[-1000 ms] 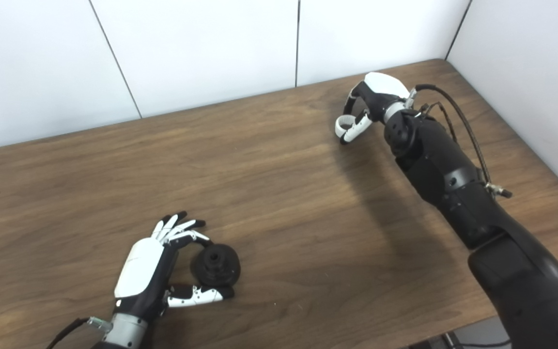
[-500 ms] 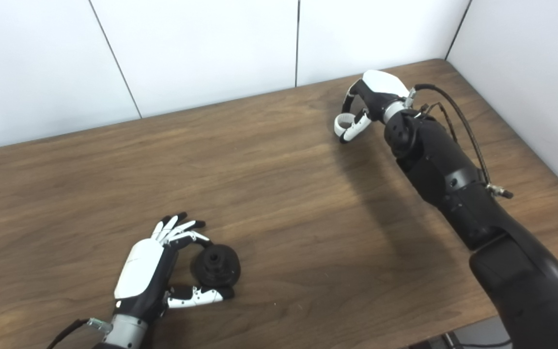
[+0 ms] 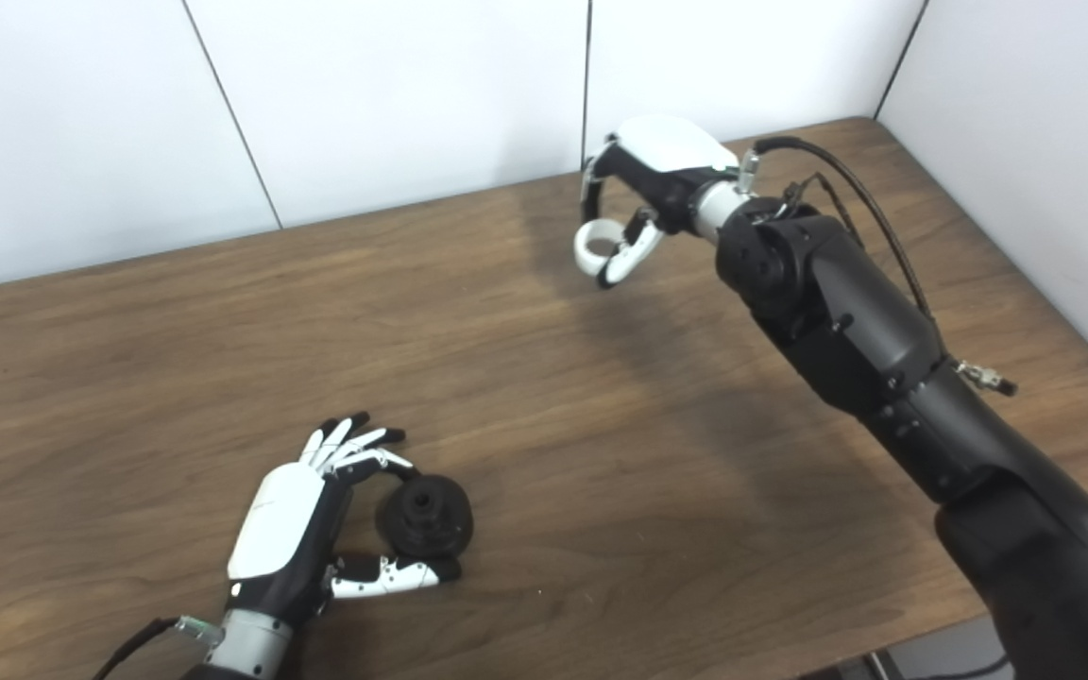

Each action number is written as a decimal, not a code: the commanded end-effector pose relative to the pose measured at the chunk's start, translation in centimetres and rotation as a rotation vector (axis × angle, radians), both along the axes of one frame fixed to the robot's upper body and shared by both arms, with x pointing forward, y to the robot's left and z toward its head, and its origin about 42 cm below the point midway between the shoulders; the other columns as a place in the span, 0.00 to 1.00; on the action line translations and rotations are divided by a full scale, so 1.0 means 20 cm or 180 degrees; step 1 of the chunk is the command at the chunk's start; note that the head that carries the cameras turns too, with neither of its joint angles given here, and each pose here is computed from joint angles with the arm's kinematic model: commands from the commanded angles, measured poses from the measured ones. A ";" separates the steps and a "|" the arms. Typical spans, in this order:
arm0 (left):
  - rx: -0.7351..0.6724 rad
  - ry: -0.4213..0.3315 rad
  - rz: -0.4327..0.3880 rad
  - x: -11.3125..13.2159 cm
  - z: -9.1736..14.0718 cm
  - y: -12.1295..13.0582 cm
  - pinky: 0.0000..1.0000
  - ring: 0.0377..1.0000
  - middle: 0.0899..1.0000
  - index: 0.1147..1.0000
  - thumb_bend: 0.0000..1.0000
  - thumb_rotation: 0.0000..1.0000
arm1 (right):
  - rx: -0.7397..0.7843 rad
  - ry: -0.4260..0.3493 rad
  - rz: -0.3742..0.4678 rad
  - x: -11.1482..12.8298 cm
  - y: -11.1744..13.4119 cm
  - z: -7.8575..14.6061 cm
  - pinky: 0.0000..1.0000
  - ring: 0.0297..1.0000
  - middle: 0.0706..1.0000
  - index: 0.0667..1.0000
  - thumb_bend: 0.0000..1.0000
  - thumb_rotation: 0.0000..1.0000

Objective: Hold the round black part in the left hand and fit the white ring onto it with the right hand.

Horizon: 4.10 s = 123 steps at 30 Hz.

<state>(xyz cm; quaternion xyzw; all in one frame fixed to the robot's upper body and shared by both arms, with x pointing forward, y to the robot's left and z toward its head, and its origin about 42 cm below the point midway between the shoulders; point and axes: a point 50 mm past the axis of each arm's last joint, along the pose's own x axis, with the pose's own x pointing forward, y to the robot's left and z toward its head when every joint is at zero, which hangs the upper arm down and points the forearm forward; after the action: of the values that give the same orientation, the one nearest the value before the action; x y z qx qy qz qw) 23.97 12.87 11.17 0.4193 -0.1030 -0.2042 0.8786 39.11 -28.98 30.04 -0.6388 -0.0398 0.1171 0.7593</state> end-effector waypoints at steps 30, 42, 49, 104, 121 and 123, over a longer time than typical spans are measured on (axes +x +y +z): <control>0.0196 0.0255 -0.0070 -0.03 -0.02 -0.11 1.00 0.95 0.81 0.42 0.52 0.06 | -0.0077 0.0013 0.1544 -0.51 0.51 0.13 1.00 0.97 0.85 0.45 0.53 0.14; 0.0181 0.0235 -0.0066 -0.03 -0.01 -0.10 1.00 0.95 0.80 0.42 0.52 0.06 | 0.0001 0.0227 0.1628 -0.54 0.57 0.04 1.00 0.98 0.87 0.45 0.53 0.14; 0.0180 0.0230 -0.0073 -0.04 -0.01 -0.11 1.00 0.95 0.80 0.42 0.52 0.06 | 0.0029 0.0283 0.1661 -0.55 0.59 0.00 1.00 1.00 0.87 0.45 0.52 0.14; 0.0160 0.0257 -0.0066 -0.05 0.00 -0.12 1.00 0.95 0.80 0.42 0.52 0.06 | 0.0012 0.0309 0.1571 -0.47 0.60 -0.10 1.00 1.00 0.87 0.45 0.52 0.14; 0.0128 0.0235 -0.0054 -0.03 0.01 -0.14 1.00 0.95 0.81 0.42 0.53 0.06 | 0.0001 0.0323 0.1670 -0.50 0.62 -0.12 1.00 1.00 0.87 0.45 0.52 0.14; 0.0134 0.0239 -0.0053 -0.03 0.01 -0.14 1.00 0.95 0.81 0.42 0.53 0.06 | -0.0002 0.0329 0.1669 -0.50 0.62 -0.11 1.00 1.00 0.87 0.45 0.52 0.14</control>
<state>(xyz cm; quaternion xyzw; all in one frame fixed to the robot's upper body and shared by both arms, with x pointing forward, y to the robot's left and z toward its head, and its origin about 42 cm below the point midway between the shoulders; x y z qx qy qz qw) 23.95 10.60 12.29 0.4243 -0.0890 -0.2012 0.8784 29.27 -16.81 26.38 -0.5956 -0.1278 0.3553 0.7090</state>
